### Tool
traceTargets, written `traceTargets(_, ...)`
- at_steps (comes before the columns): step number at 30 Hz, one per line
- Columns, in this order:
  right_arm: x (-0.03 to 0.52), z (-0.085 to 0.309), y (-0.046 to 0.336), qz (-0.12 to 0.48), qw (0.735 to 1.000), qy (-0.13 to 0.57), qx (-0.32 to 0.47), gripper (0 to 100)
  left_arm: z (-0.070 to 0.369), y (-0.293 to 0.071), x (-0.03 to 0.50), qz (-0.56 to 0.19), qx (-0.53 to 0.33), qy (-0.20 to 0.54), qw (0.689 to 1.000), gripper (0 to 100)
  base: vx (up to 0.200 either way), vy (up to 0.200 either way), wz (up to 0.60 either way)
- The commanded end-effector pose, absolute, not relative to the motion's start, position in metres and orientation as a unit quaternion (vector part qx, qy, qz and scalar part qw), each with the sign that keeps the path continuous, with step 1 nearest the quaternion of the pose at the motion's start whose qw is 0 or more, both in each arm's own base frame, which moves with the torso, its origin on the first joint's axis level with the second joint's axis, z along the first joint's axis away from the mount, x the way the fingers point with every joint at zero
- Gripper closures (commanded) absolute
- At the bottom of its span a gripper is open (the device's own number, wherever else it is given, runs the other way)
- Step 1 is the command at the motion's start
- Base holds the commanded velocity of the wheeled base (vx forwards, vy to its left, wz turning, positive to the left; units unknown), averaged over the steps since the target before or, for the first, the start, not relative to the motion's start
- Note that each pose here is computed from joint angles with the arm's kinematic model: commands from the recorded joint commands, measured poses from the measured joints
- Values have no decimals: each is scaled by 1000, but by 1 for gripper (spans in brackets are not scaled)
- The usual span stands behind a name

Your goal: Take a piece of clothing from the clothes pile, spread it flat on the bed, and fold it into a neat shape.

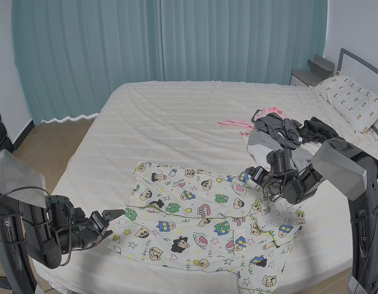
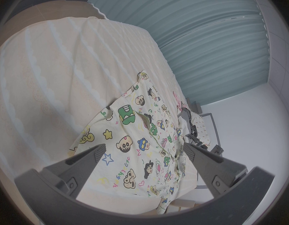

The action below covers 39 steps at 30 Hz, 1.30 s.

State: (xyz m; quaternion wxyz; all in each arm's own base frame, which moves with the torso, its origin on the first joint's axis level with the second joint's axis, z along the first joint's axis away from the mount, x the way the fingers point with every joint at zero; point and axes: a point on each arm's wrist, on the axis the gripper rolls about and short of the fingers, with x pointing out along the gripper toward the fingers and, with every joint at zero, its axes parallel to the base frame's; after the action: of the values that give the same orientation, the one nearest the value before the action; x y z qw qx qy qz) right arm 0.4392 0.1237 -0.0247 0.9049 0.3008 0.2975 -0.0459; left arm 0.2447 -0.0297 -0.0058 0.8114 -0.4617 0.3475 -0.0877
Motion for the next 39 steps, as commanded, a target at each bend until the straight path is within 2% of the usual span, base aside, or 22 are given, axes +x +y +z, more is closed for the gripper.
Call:
traceTargets(1, 449, -43, 126, -51, 903, 308, 294, 0, -7, -30, 246, -91, -462, 345, 812, 0, 0, 0, 0)
traceTargets(12, 470, -45, 135, -49, 905, 308, 291, 0, -8, -30, 246, -90, -462, 346, 812, 0, 0, 0, 0)
traceTargets(13, 470, -45, 135, -49, 905, 307, 291, 100, -8, -30, 246, -90, -462, 347, 811, 0, 0, 0, 0)
traceTargets(26, 475, -14, 134, -40, 909, 277, 308, 100, -8, -30, 246, -90, -461, 347, 811, 0, 0, 0, 0)
traceTargets(33, 501, 9, 139, -20, 916, 219, 337, 100, -8, -31, 245, -90, -461, 348, 811, 0, 0, 0, 0)
traceTargets(39, 518, 12, 145, -24, 919, 201, 339, 100, -9, -30, 245, -89, -461, 348, 811, 0, 0, 0, 0)
